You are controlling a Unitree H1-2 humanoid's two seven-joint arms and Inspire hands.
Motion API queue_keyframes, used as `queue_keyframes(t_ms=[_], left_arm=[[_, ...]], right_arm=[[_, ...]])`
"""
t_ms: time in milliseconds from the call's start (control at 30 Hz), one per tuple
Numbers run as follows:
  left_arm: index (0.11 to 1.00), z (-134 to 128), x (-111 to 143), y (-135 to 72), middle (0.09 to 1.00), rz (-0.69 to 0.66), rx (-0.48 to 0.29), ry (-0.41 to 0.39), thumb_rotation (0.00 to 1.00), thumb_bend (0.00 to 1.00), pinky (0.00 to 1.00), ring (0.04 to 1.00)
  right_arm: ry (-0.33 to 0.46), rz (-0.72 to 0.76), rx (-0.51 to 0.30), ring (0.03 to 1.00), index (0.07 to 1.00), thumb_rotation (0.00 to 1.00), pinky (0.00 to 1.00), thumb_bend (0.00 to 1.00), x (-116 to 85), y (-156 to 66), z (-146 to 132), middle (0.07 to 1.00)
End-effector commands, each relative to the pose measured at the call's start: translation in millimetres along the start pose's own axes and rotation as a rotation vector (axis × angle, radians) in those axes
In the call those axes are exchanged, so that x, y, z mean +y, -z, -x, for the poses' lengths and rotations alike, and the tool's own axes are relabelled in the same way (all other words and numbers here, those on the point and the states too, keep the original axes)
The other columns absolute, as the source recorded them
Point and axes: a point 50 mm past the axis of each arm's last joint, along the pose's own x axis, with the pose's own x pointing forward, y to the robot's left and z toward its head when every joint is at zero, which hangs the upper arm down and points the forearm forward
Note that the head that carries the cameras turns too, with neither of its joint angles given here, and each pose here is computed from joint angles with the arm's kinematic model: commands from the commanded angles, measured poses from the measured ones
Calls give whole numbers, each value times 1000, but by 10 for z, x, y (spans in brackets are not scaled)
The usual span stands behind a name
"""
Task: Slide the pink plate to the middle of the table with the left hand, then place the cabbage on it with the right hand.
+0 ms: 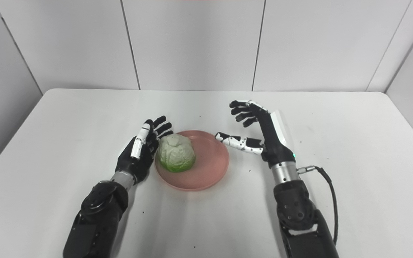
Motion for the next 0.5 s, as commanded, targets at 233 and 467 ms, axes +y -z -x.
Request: queue_keyframes(t_ms=[233,467], left_arm=[[918,174,87,75,920,-96,-86,-61,1000,425,921,919],[946,340,108,219,948,-114,-106,-102,1000,425,951,950]], right_arm=[[47,-73,85,918,941,953,867,801,118,-71,167,929],[10,-254,158,999,1000,1000,982,696,255,-72,289,1000]])
